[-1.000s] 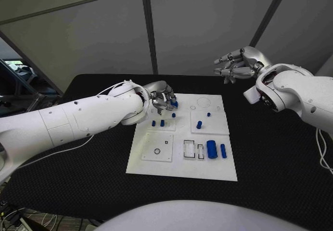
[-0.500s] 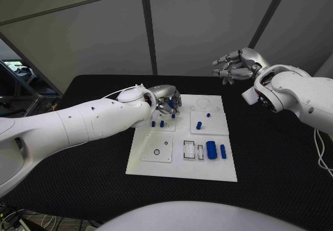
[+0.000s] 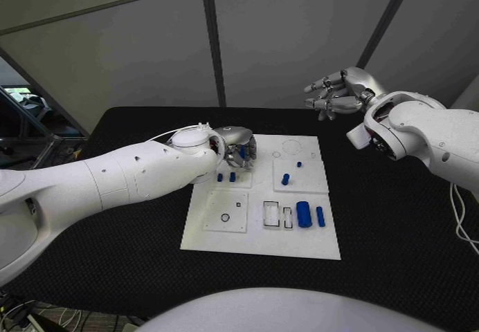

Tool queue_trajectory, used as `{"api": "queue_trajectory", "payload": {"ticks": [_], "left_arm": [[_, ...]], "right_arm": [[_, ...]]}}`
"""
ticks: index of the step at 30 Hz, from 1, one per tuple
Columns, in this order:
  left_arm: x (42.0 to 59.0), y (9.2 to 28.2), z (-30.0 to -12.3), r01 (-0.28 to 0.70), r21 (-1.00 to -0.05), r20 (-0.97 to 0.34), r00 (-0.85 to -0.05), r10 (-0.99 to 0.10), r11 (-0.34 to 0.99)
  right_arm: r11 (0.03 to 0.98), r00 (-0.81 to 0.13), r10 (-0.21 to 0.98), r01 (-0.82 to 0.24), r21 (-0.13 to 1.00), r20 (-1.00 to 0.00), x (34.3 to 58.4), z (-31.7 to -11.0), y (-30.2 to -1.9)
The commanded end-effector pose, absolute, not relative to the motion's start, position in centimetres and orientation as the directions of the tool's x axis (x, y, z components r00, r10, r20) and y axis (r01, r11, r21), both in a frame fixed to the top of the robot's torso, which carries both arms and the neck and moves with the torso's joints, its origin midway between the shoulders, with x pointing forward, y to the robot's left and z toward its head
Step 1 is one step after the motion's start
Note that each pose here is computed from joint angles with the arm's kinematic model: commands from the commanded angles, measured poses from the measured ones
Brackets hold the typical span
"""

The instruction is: Assemble the parts on the task board

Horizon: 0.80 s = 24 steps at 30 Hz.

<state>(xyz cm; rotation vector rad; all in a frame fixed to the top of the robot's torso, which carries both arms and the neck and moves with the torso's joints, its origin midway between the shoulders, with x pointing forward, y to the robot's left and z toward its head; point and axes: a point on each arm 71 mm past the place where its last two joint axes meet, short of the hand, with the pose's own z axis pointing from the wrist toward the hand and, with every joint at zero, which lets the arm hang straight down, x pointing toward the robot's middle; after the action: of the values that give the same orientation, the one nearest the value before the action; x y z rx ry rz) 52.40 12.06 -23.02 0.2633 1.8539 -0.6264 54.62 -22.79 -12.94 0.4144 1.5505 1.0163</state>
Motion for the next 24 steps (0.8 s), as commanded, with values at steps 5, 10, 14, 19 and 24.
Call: {"api": "queue_trajectory", "payload": {"ticks": [5, 10, 14, 19, 24], "left_arm": [[52.28, 12.26, -23.6, 0.456, -0.246, -0.917, -0.395, -0.053, 0.855], [52.32, 12.32, -23.68, 0.453, -0.245, -0.917, -0.395, -0.053, 0.857], [52.36, 12.35, -23.71, 0.454, -0.245, -0.917, -0.395, -0.054, 0.857], [52.36, 12.29, -23.74, 0.458, -0.247, -0.917, -0.396, -0.053, 0.854], [52.35, 12.2, -23.74, 0.463, -0.249, -0.917, -0.395, -0.054, 0.85]], "right_arm": [[0.555, -0.265, 0.739, -0.282, 0.783, -0.619, 54.59, -12.78, -22.66], [0.554, -0.266, 0.739, -0.283, 0.783, -0.619, 54.59, -12.79, -22.58], [0.554, -0.267, 0.739, -0.283, 0.783, -0.619, 54.59, -12.79, -22.5], [0.554, -0.268, 0.739, -0.283, 0.783, -0.619, 54.6, -12.79, -22.49], [0.553, -0.269, 0.738, -0.283, 0.783, -0.619, 54.6, -12.8, -22.41]]}}
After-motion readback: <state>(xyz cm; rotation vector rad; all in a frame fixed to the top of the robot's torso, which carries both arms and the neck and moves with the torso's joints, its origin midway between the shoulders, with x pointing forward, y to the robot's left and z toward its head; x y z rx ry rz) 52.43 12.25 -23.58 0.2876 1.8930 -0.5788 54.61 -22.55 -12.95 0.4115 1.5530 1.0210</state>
